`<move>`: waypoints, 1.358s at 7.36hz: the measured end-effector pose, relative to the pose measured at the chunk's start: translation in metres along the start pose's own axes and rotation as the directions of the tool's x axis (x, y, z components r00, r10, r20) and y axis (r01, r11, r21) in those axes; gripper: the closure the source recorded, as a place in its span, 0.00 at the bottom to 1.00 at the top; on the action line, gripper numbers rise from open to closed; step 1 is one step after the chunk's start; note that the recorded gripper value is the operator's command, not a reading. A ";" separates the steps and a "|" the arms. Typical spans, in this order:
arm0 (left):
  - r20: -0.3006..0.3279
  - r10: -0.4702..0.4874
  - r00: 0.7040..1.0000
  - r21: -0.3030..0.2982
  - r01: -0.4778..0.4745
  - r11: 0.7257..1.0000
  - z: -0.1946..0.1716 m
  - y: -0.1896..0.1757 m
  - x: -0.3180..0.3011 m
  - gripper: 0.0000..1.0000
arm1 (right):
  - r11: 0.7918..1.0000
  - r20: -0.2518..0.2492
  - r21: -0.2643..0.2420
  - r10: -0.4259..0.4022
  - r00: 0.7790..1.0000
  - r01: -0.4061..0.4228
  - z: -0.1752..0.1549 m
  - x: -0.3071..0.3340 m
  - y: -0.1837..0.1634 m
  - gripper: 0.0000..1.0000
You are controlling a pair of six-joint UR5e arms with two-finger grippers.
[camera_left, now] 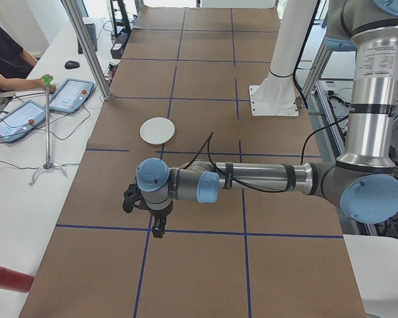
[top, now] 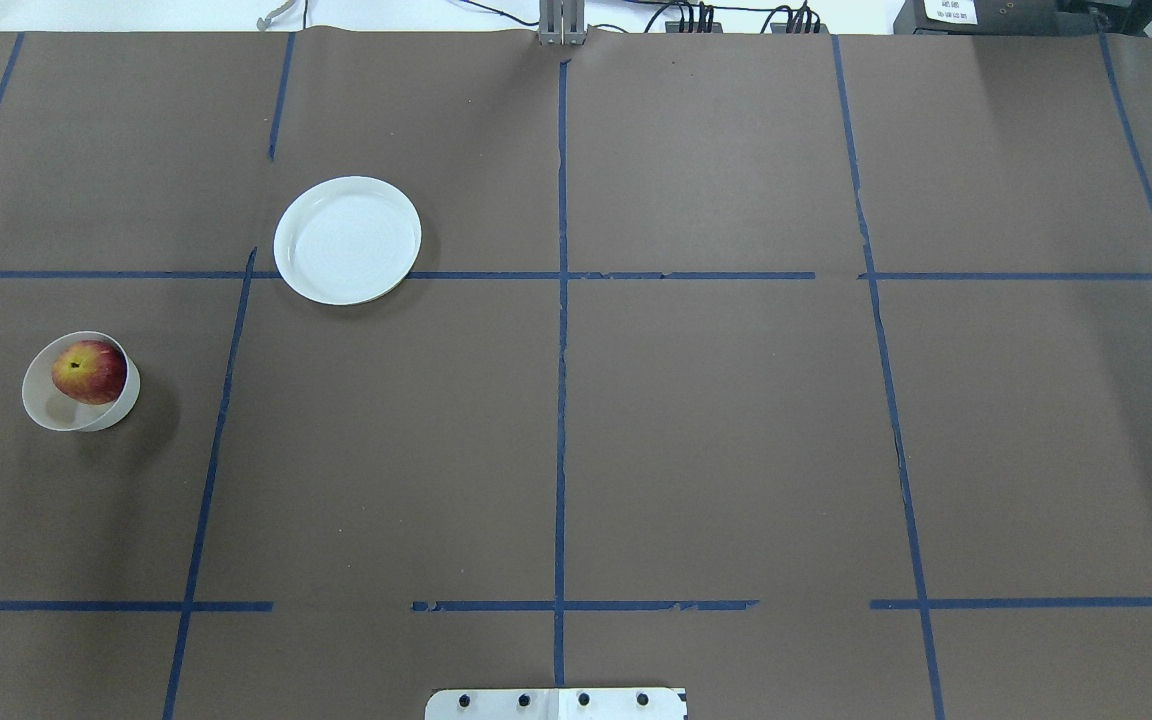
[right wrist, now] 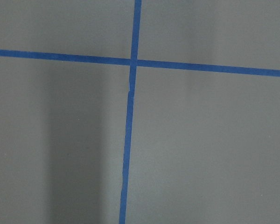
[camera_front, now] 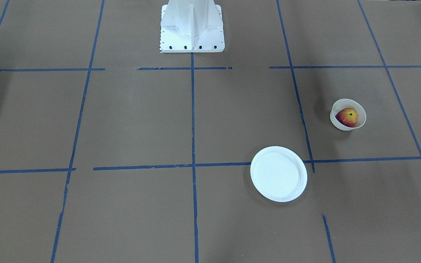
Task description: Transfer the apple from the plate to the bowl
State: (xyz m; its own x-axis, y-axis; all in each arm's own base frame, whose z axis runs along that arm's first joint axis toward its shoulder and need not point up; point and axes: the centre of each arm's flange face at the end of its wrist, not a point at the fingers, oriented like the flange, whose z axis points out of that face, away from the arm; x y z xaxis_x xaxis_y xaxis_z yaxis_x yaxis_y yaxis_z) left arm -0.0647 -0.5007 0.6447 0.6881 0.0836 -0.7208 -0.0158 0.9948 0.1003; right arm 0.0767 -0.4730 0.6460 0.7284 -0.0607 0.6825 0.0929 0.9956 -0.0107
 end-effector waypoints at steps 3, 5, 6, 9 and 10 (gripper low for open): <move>0.027 -0.018 0.999 0.040 0.017 0.999 -0.023 0.017 -0.006 0.00 | 1.000 0.000 0.000 0.000 1.000 0.000 0.000 0.000 0.000 0.00; 0.038 -0.030 0.999 0.043 0.028 0.999 -0.026 0.020 -0.011 0.00 | 1.000 0.000 0.000 0.000 1.000 0.000 0.000 0.000 0.000 0.00; 0.039 -0.031 0.999 0.042 0.029 0.999 -0.026 0.020 -0.013 0.00 | 1.000 0.000 0.000 0.000 1.000 0.000 0.000 0.000 0.000 0.00; 0.040 -0.033 0.999 0.041 0.031 0.999 -0.025 0.021 -0.014 0.00 | 1.000 0.000 0.000 0.000 1.000 0.000 0.000 0.000 0.000 0.00; 0.040 -0.033 0.999 0.041 0.031 0.999 -0.025 0.021 -0.014 0.00 | 1.000 0.000 0.000 0.000 1.000 0.000 0.000 0.000 0.000 0.00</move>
